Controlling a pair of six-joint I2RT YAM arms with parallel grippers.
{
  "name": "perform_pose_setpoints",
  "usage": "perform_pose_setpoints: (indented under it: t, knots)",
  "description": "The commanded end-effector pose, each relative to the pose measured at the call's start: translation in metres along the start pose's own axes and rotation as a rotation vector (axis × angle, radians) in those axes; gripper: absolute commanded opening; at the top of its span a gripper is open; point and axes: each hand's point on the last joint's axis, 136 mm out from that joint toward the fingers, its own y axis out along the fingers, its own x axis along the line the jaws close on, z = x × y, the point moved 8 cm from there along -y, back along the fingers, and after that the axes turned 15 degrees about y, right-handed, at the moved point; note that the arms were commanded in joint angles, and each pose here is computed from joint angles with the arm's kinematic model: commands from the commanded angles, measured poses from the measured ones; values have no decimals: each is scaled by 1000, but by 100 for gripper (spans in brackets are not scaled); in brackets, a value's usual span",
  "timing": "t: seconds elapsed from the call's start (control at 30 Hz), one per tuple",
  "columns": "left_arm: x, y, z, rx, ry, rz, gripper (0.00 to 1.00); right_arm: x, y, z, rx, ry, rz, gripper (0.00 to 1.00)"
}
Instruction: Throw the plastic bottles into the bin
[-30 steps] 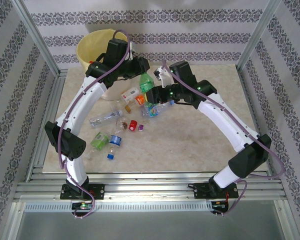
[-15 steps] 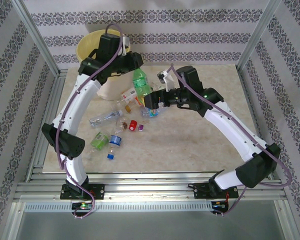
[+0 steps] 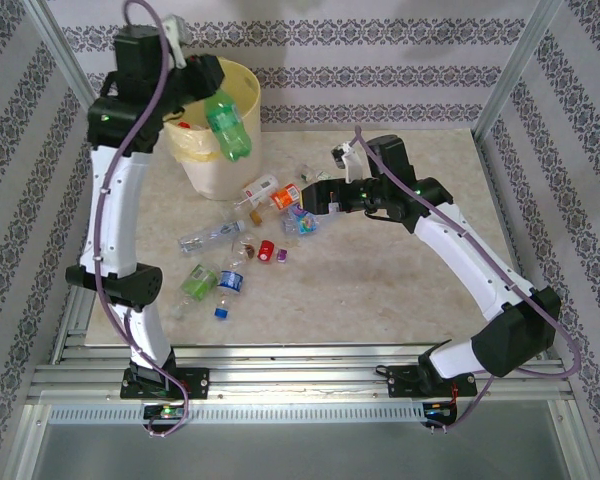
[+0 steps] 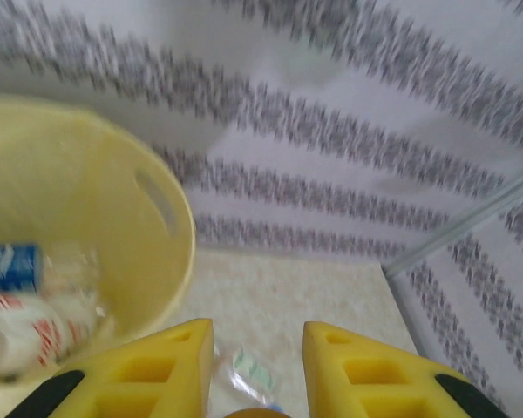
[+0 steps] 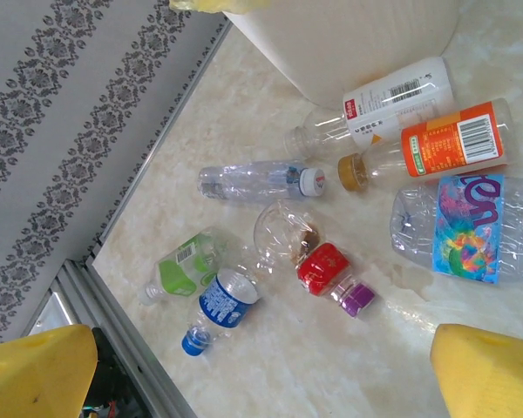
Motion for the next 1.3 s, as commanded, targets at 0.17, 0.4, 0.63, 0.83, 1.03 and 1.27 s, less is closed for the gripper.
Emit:
perform_pose_setpoints:
  t: [0.17, 0.4, 0.63, 0.83, 1.03, 1.27]
  knots:
    - [0, -71, -73, -402, 246, -125, 0, -5, -10, -2, -28, 19, 22, 98]
    - [-17, -146, -111, -876, 390, -188, 0, -10, -9, -7, -44, 20, 40, 98]
    - [-27, -199, -115, -1164, 441, -201, 0, -12, -4, -14, -45, 23, 44, 98]
    - [-23, -181, -111, -1150, 457, -222, 0, -10, 1, -22, -42, 25, 31, 98]
    - [-5, -119, -96, -1022, 428, -246, 0, -13, 9, -22, -23, 46, 24, 98]
    - [50, 22, -27, -666, 283, -174, 42, -22, 24, -9, 46, 116, 20, 98]
